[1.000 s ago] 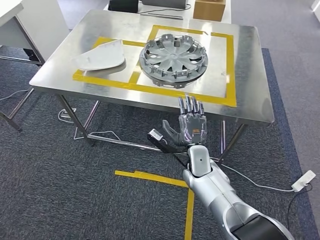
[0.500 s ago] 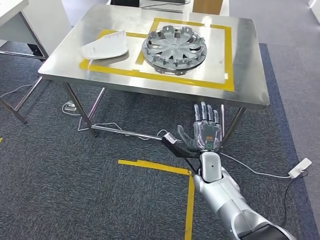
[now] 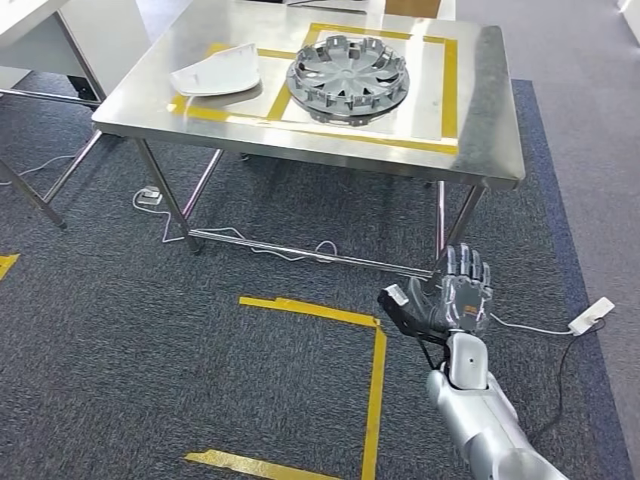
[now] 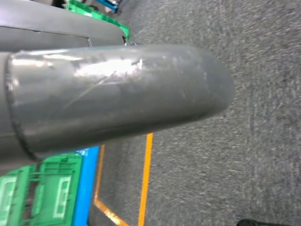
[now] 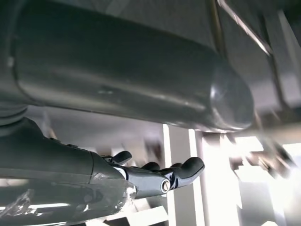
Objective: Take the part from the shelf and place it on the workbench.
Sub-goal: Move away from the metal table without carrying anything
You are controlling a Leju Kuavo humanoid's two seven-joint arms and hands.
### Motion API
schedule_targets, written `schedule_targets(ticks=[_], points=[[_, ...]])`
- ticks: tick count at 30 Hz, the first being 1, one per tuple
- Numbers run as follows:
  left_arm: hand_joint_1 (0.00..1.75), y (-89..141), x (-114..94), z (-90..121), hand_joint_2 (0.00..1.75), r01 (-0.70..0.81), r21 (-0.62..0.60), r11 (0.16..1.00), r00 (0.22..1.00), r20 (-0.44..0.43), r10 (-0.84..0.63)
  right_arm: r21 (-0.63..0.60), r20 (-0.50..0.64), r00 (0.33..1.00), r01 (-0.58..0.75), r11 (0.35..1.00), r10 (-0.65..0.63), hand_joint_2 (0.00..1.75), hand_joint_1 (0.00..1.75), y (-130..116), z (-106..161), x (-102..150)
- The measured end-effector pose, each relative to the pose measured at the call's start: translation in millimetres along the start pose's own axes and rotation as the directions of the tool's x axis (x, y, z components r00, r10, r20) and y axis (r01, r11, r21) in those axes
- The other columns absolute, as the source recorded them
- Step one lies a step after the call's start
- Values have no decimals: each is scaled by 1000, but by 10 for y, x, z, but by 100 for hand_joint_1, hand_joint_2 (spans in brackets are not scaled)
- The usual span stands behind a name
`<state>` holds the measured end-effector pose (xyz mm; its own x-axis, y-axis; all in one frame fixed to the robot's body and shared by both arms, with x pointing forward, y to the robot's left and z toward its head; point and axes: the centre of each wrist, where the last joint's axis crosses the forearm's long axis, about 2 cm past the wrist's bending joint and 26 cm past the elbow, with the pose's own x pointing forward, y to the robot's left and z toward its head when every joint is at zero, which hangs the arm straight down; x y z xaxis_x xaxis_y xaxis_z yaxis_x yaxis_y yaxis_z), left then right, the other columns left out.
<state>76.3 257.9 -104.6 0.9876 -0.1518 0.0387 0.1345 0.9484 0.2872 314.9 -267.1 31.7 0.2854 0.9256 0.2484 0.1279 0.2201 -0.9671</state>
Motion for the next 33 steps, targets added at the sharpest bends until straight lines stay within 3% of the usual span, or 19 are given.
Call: schedule_targets(ticks=[3,5,9,14,18,24,28,33], points=[[0,-20,-17,4,0,-3,-1,1000,1000,0,3,194,-227,964,187,963,-141,0,0,329,363,-475],[0,-31,-35,6,0,0,-2,1000,1000,-2,0,323,-380,913,282,903,-149,0,0,529,705,-719],[0,-55,-48,12,0,9,-8,1000,1000,-1,-9,502,-619,784,440,745,-46,0,0,800,1394,-1022],[0,-91,-48,26,0,5,-10,1000,1000,-14,-5,567,-750,653,557,607,102,0,0,948,1998,-1085],[0,-106,-47,32,0,-11,-8,1000,1000,-28,10,559,-796,587,620,551,147,0,0,995,2230,-1035],[0,-115,-67,33,0,-13,-3,1000,999,-49,13,477,-868,480,730,489,129,0,0,1024,2372,-976],[0,-112,-74,31,0,-21,7,1000,998,-55,22,381,-915,397,794,475,70,0,0,1036,2427,-930],[0,-118,-67,35,0,-32,11,999,998,-59,33,328,-934,356,821,468,29,0,0,1042,2443,-901]])
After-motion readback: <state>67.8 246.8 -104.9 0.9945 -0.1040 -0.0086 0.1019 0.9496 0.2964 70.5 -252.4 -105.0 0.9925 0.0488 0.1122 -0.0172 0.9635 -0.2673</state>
